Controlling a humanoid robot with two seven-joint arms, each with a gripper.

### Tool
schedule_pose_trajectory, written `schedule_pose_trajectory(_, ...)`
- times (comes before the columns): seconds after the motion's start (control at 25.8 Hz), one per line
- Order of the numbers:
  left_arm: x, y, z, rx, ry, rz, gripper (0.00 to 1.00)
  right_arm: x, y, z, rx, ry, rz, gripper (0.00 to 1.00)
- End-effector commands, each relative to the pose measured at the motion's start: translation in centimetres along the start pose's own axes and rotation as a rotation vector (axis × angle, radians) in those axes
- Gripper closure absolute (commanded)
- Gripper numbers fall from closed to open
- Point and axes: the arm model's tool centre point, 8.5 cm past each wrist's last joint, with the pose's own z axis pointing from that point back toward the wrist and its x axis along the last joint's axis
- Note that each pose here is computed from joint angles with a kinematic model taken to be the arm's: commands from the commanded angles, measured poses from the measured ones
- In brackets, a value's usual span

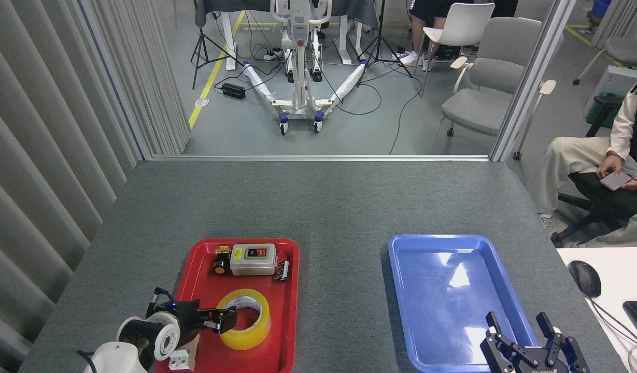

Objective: Place and move tape with both arms
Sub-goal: 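Reach the left gripper to the yellow tape roll and grasp it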

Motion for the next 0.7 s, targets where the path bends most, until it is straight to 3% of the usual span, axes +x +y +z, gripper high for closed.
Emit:
schedule_pose_trajectory(0.0,-0.2,-0.5,-0.5,-0.021,0.001,0.002,0.2,0.2,0.1,0.0,0.001,0.0,-0.004,0.0)
schedule_pose_trajectory(0.19,-0.1,-1.4,-1.3,-0.053,-0.011,0.011,0.28,0.1,0.1,0.0,0.001,0.003,-0.002,0.0)
schedule_pose_trajectory(0.23,-0.1,-1.3,-1.4,-0.055,-0.02,0.002,0.34,0.1,0.1,0.0,0.001,0.003,-0.002,0.0)
schedule_pose_trajectory(0.35,0.4,-1.4,-1.5,-0.057,-0.067,-0.041,0.61,0.2,0.0,-0.1,0.0,0.005,-0.003,0.0)
schedule_pose_trajectory(0.46,0.7,-1.5,-1.4,-0.061,-0.113,-0.085,0.95,0.1,0.0,-0.1,0.0,0.006,-0.002,0.0)
schedule_pose_trajectory(0.5,0.9,-1.5,-1.4,-0.061,-0.128,-0.099,1.0,0.1,0.0,-0.1,0.0,0.006,-0.002,0.0)
schedule_pose_trajectory(0.66,0.7,-1.8,-1.5,-0.07,-0.138,-0.104,1.0,0.0,0.0,-0.1,-0.001,0.007,-0.001,0.0)
